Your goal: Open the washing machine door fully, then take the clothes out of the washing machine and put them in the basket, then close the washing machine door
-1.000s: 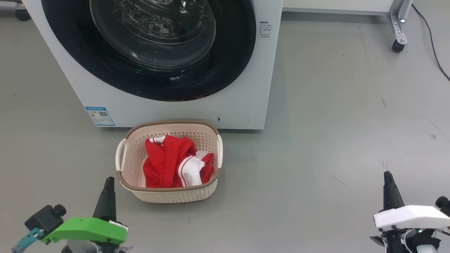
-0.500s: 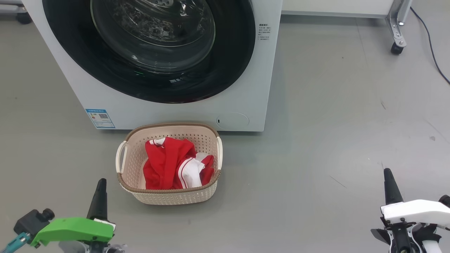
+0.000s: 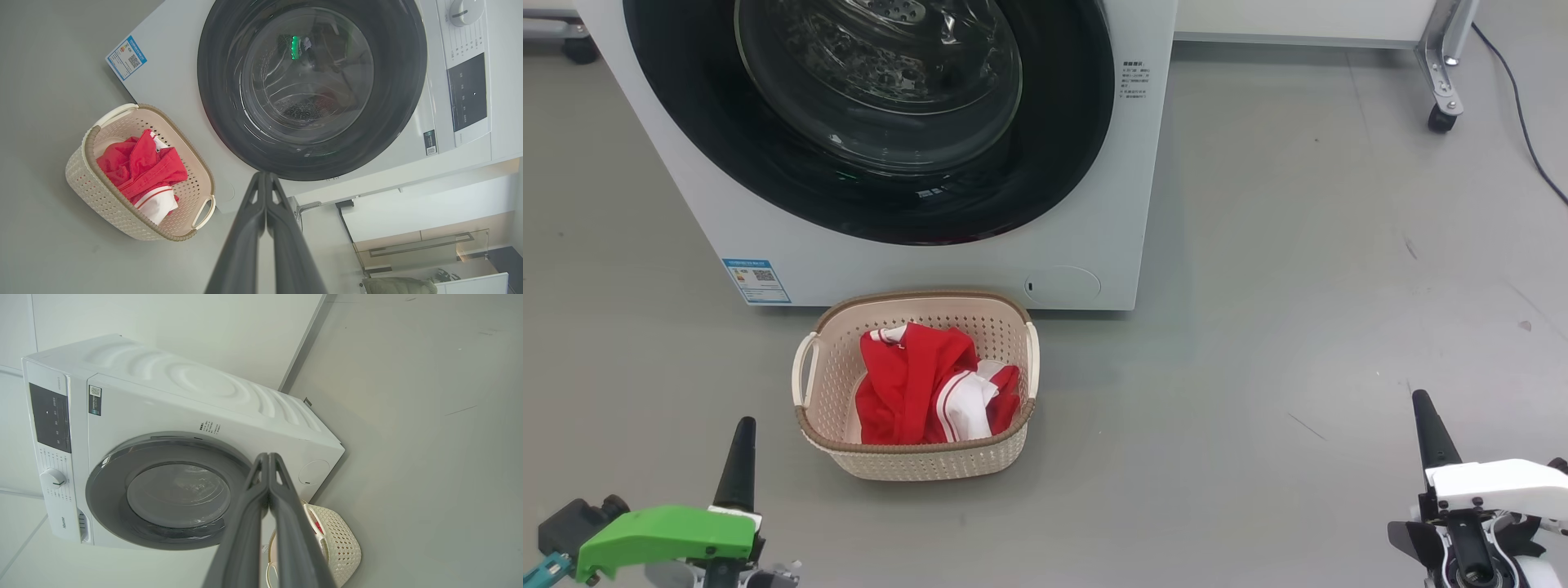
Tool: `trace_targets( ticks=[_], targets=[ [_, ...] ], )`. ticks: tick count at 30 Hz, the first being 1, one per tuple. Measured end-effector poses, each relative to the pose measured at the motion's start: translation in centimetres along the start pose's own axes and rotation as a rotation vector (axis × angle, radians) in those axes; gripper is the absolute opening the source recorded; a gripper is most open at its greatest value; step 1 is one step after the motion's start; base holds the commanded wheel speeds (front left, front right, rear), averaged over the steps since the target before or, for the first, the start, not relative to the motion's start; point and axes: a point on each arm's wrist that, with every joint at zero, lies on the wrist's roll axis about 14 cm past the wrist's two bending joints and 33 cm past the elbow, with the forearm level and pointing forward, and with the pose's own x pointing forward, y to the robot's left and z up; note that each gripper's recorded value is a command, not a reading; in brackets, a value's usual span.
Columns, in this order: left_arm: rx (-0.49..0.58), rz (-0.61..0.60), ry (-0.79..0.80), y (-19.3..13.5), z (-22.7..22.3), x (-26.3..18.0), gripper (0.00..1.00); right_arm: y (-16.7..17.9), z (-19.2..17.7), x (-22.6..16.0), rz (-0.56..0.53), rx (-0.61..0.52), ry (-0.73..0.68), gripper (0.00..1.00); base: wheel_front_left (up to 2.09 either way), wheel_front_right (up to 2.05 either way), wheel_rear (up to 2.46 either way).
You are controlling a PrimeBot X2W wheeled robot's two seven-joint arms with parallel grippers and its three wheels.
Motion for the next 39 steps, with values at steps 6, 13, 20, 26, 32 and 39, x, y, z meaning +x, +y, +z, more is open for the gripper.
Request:
trace_targets(
  ticks=[6,13,20,26,32,39],
  targets=[
    [-0.061,-0.001,-0.004,0.0,0.3,0.0,0.00,0.2,0.2,0.2,0.005,0.064,0.002,0.00,0.00,0.00,0.00],
    [-0.141,-0.004,-0.013,-0.1,0.9,-0.1,0.00,0.3,0.4,0.4,0.015,0.152,0.004,0.00,0.00,0.00,0.00],
    [-0.232,-0.012,-0.021,-0.2,1.4,-0.1,0.00,0.7,0.7,0.6,0.032,0.255,0.003,0.00,0.00,0.00,0.00],
    [-0.265,-0.017,-0.025,-0.3,1.7,-0.1,0.00,1.0,0.8,0.8,0.042,0.293,0.003,0.00,0.00,0.00,0.00],
    [-0.265,-0.016,-0.026,-0.3,1.7,-0.1,0.00,1.0,0.8,0.8,0.041,0.293,0.003,0.00,0.00,0.00,0.00],
    [-0.265,-0.013,-0.027,-0.2,1.7,-0.1,0.00,1.0,0.8,0.8,0.041,0.293,0.002,0.00,0.00,0.00,0.00]
  ],
)
